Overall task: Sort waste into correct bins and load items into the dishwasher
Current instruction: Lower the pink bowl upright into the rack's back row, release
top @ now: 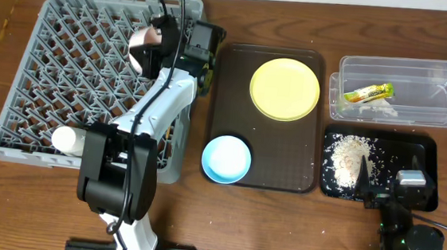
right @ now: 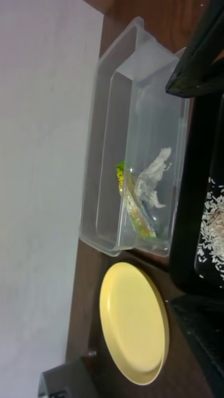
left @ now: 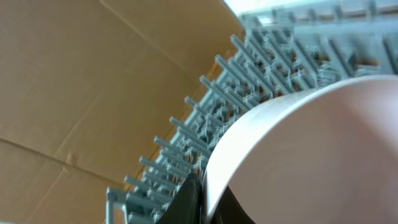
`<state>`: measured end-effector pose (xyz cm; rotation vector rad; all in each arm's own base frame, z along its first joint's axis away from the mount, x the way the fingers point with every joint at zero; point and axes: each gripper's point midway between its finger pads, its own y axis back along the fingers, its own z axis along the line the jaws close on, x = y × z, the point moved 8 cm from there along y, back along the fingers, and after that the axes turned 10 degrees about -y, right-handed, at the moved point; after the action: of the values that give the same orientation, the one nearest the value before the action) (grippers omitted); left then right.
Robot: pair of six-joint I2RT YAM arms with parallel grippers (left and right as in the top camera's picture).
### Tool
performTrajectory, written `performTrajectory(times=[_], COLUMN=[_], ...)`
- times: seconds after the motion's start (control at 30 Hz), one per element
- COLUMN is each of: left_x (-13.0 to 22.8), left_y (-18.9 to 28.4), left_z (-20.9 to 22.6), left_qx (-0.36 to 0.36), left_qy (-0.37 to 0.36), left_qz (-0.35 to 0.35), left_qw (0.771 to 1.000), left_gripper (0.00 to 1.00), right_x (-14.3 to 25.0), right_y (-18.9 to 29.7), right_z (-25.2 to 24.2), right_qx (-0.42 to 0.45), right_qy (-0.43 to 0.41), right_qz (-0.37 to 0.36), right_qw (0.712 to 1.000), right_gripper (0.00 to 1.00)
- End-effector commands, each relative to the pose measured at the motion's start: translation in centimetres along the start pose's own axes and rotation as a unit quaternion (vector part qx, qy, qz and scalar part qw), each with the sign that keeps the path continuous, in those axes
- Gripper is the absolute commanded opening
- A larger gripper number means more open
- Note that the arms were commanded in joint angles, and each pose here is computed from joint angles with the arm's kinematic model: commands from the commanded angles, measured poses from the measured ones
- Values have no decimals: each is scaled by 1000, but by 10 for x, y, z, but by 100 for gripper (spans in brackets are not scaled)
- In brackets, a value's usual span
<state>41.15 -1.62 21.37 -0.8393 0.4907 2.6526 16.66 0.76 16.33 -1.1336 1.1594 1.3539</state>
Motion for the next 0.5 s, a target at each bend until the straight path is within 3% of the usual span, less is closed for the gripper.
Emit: performTrajectory(times=[0.0,0.47], left_x=[-7,-18], left_y=[-2,-19], left_z=[4,-40], left_qx=[-27,-13], left_qy=[-17,-78], left_qz=[-6,-30], left_qw=[999,996], left_gripper=[8,8], right_x=[1,1], right_y=[0,0], right_z=[-1,-1], right_qx=[3,3], right_qy=[-6,-6], right_qz=[0,0], right_qw=[1000,1000], right_gripper=[99,99])
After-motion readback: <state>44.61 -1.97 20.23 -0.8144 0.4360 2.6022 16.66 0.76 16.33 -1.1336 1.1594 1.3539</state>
